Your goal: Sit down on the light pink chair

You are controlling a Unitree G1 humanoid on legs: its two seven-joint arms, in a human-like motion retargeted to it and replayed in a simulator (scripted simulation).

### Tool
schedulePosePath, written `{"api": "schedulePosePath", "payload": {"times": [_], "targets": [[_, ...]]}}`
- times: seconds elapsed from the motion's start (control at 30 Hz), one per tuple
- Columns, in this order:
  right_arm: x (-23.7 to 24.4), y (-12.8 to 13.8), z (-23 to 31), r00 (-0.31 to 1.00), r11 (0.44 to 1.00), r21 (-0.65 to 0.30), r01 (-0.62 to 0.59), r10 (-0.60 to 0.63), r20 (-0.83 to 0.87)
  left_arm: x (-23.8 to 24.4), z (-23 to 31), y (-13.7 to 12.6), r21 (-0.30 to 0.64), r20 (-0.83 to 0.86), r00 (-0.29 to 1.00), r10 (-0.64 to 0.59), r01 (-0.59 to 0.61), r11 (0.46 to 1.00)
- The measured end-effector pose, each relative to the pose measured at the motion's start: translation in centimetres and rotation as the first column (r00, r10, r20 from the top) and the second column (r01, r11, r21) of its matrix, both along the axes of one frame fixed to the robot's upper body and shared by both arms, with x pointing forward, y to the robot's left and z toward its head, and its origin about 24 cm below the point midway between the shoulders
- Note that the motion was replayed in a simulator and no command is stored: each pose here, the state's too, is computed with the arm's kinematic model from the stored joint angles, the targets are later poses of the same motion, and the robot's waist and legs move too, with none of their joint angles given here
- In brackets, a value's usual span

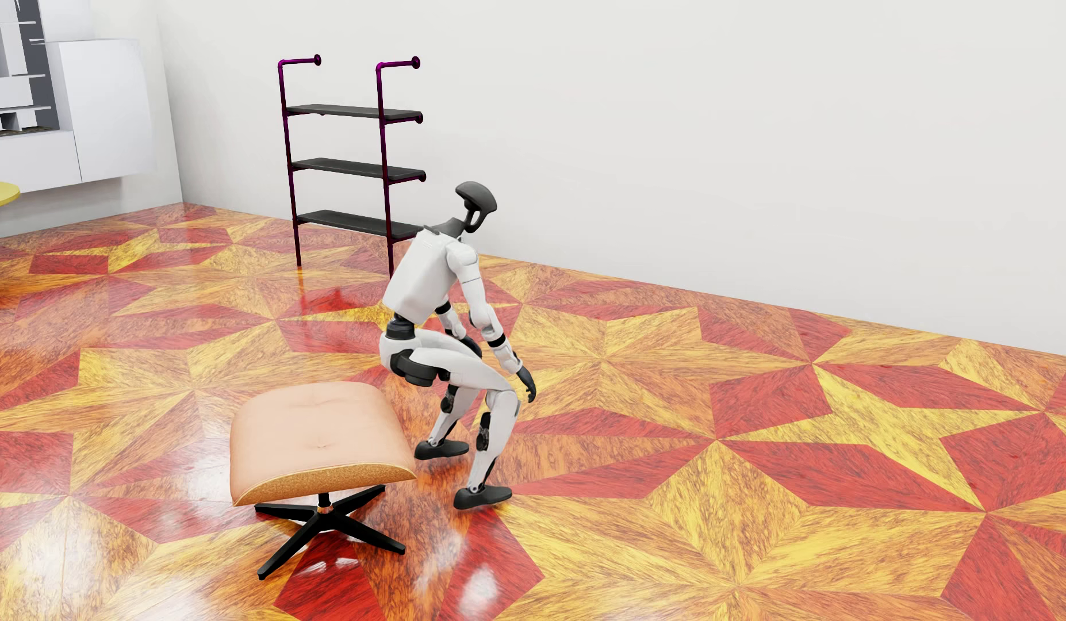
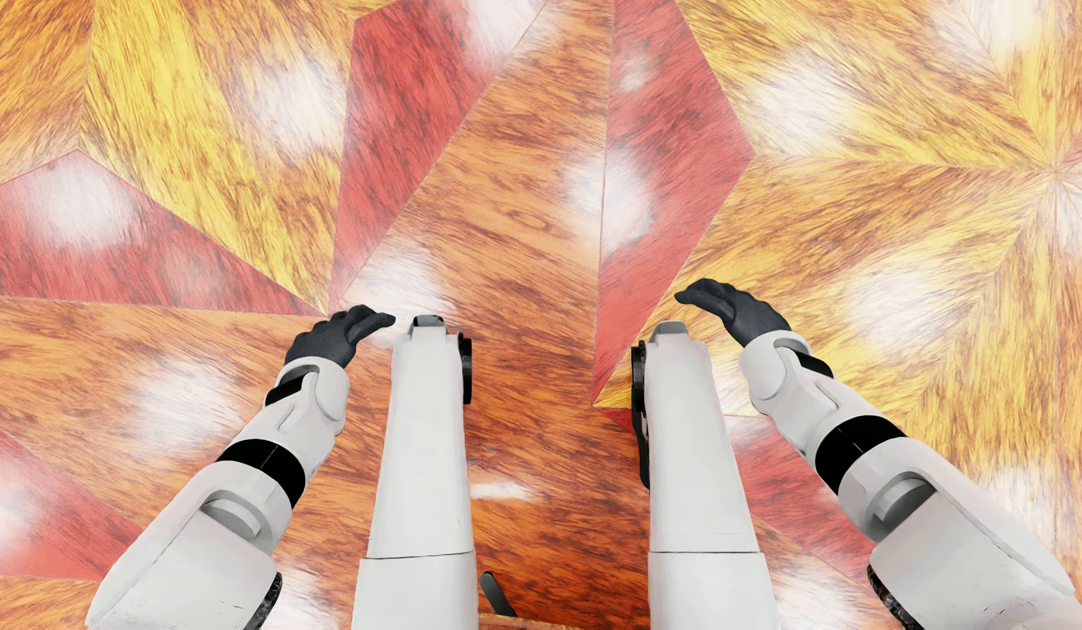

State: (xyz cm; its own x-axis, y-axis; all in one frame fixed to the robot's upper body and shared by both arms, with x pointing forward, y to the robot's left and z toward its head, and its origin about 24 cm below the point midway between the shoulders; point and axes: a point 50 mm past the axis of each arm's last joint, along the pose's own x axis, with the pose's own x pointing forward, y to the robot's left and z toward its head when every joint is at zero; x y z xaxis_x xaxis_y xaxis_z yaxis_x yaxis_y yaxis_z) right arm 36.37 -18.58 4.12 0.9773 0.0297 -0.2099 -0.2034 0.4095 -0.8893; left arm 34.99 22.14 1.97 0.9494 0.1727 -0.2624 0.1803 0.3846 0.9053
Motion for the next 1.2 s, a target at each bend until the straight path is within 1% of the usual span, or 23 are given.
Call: {"api": "schedulePosePath", "payload": {"times": [0.17, 0.27, 0.37, 0.5, 0.6, 0.67, 0.73, 0.8, 0.87, 0.9, 0.97, 1.1, 1.2], "targets": [[1.4, 1.8, 2.3, 0.996, 0.998, -0.024, -0.054, 0.056, 0.076, 2.0, 2.8, -1.2, 0.0, 0.089, 0.996, -0.02, 0.02, 1.0], [1.0, 2.3, 1.8, 0.995, 0.998, -0.011, -0.068, 0.069, 0.073, 1.8, 2.3, -1.6, -0.004, 0.071, 0.997, -0.032, 0.032, 0.999], [0.1, 2.1, 0.1, 0.998, 0.999, 0.01, -0.052, 0.052, 0.026, 1.0, 1.0, -1.8, -0.023, 0.029, 0.999, -0.029, 0.03, 0.999], [-1.7, 0.9, -2.9, 0.995, 0.999, -0.02, -0.026, 0.024, -0.098, -0.1, -0.7, -2.1, -0.068, -0.042, 0.998, -0.05, 0.047, 0.997], [-2.9, 0.2, -4.8, 0.981, 1.0, -0.017, 0.006, -0.01, -0.194, -1.0, -1.8, -2.4, -0.075, -0.12, 0.988, -0.091, 0.083, 0.994], [-3.7, 0.0, -5.9, 0.972, 1.0, -0.015, 0.026, -0.029, -0.234, -1.5, -2.7, -2.5, -0.089, -0.167, 0.981, -0.095, 0.081, 0.993], [-4.1, -0.2, -6.6, 0.966, 0.998, -0.004, 0.056, -0.055, -0.253, -1.9, -3.4, -2.6, -0.117, -0.188, 0.98, -0.069, 0.047, 0.992], [-4.5, -0.5, -7.1, 0.962, 0.995, 0.012, 0.097, -0.091, -0.259, -2.4, -4.0, -2.3, -0.126, -0.201, 0.979, -0.04, 0.015, 0.992], [-4.9, -1.0, -7.5, 0.958, 0.99, 0.022, 0.137, -0.126, -0.259, -2.8, -4.5, -1.7, -0.121, -0.201, 0.98, -0.003, -0.021, 0.992], [-4.9, -1.5, -7.5, 0.951, 0.984, 0.038, 0.176, -0.16, -0.266, -2.9, -4.6, -1.3, -0.13, -0.199, 0.98, 0.028, -0.054, 0.99], [-5.1, -2.2, -7.8, 0.94, 0.976, 0.037, 0.214, -0.196, -0.281, -3.2, -5.0, -0.5, -0.144, -0.207, 0.975, 0.078, -0.109, 0.984], [-6.1, -3.2, -8.8, 0.909, 0.961, 0.03, 0.274, -0.249, -0.334, -4.7, -6.5, 0.8, -0.105, -0.296, 0.945, 0.14, -0.178, 0.978], [-7.0, -3.7, -9.7, 0.883, 0.951, 0.027, 0.307, -0.275, -0.381, -5.8, -7.7, 1.3, -0.102, -0.378, 0.91, 0.171, -0.225, 0.969]]}}
